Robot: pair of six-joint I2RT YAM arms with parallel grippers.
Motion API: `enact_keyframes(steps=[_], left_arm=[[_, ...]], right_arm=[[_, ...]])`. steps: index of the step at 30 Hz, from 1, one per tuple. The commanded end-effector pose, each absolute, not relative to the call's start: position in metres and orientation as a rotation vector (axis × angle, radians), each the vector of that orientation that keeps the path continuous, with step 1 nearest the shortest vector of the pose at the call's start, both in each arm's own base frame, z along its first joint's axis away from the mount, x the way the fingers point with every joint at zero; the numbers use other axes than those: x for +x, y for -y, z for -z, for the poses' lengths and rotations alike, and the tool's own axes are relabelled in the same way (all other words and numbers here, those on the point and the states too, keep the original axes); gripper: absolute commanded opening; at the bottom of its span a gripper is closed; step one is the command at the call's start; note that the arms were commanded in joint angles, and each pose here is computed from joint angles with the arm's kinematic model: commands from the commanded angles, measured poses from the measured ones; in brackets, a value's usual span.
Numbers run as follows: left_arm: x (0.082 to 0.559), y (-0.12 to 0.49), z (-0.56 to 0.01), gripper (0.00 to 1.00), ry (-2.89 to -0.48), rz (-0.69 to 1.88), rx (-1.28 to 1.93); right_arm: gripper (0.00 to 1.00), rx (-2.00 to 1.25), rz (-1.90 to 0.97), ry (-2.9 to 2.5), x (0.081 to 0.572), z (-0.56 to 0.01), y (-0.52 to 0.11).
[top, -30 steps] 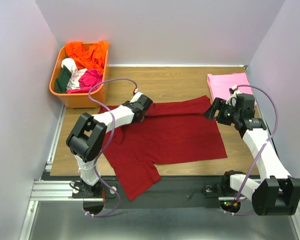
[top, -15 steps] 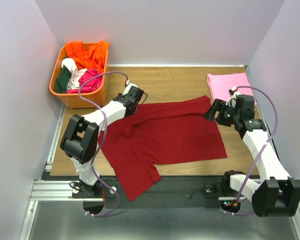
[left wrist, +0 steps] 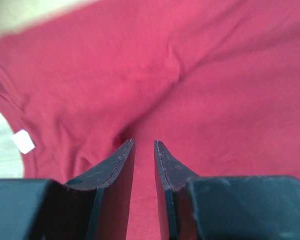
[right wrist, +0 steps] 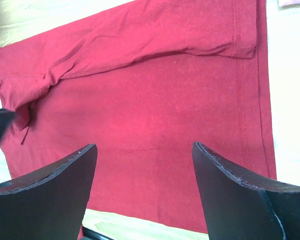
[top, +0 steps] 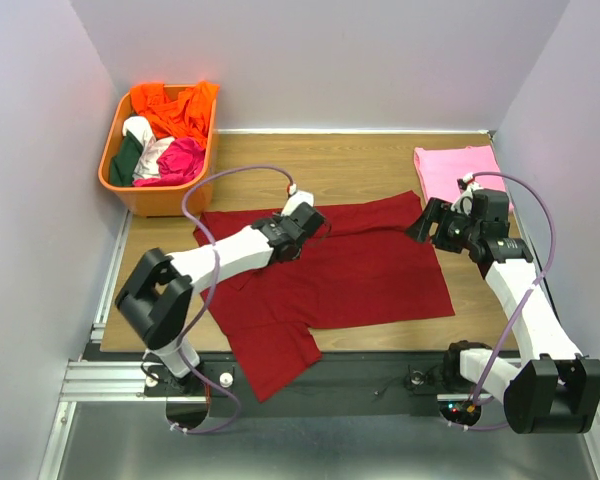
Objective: Fold and stack the t-shirts
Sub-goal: Fold the tshirt
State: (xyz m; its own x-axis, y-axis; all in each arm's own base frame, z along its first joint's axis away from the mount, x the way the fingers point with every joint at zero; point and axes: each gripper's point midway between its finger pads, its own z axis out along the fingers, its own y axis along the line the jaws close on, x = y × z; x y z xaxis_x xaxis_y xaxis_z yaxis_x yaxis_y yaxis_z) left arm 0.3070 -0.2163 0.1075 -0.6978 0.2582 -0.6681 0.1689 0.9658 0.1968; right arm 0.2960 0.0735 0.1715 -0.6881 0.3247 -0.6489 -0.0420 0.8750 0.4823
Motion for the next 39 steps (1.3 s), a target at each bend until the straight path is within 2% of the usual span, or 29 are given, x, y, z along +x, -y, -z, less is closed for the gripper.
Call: enact_keyframes(steps=[1,14,21,28,33,39], left_arm=[[0.295,0.203,-0.07,0.31,-2.428,-0.263,0.315],[0.326,0.167,-0.047,0.29,-2.409,-0.501,0.355],[0.34,0.157,-0.059,0.29,-2.384,-0.508,0.333],[0.34,0.162,-0.047,0.29,-2.421,-0.46,0.388],[0.338,0.168,-0.047,0.34,-2.433,-0.408,0.406],[0.339,0.165,-0.041,0.35,-2.454,-0.407,0.411]], right_arm=[[0.82,0.175,-0.61,-2.237,0.297,-0.176,-0.074],[0.82,0.174,-0.605,-2.243,0.296,-0.173,-0.074],[0.82,0.177,-0.602,-2.248,0.295,-0.171,-0.073],[0.82,0.175,-0.601,-2.243,0.294,-0.172,-0.073],[0.83,0.178,-0.6,-2.247,0.294,-0.17,-0.073],[0.83,0.178,-0.6,-2.248,0.293,-0.17,-0.073]])
